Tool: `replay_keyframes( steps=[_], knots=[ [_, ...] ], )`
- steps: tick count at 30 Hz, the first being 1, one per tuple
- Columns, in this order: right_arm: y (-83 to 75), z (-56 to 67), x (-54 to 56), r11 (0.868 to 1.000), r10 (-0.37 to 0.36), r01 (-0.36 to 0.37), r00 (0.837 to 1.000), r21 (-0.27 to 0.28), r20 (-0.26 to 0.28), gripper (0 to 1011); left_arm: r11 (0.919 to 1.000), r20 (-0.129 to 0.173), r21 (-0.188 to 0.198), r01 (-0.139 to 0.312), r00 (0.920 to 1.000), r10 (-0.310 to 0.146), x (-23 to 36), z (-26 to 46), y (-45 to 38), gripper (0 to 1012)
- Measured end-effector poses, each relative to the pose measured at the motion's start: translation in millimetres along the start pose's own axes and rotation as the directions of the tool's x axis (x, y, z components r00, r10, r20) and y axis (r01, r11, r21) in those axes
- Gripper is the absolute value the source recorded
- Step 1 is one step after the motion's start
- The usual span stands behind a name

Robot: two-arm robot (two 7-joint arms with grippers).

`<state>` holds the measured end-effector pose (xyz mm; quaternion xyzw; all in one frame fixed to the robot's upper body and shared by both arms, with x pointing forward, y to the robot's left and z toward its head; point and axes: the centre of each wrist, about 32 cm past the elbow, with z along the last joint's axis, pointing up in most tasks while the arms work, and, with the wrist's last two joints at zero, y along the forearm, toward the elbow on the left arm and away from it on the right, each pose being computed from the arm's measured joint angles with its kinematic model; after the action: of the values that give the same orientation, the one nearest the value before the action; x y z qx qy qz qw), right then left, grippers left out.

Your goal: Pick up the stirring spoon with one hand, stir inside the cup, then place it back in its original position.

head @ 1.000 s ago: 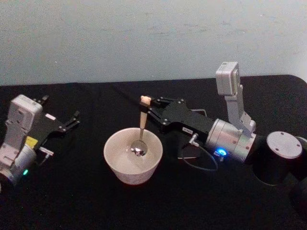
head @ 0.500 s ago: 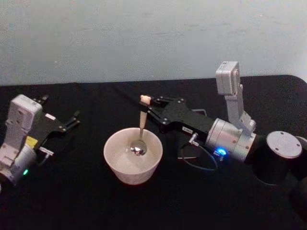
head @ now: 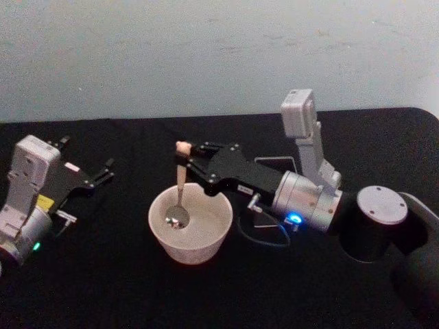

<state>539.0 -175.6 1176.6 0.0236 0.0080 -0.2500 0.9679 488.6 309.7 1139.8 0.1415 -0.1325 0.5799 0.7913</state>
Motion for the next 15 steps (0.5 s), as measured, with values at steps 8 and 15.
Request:
replay_keyframes(
  steps=[8, 15],
  knots=[
    [13.4, -6.9, -1.9, 0.999, -0.004, 0.004, 1.000, -0.041, 0.010, 214, 1.0000, 0.000, 0.000, 0.000, 1.0000, 0.000, 0.0, 0.0, 0.0, 1001],
    [16.8, -12.5, 1.5, 0.997, -0.033, 0.034, 0.999, -0.064, 0.022, 214, 1.0000, 0.000, 0.000, 0.000, 1.0000, 0.000, 0.0, 0.0, 0.0, 1001]
  ],
)
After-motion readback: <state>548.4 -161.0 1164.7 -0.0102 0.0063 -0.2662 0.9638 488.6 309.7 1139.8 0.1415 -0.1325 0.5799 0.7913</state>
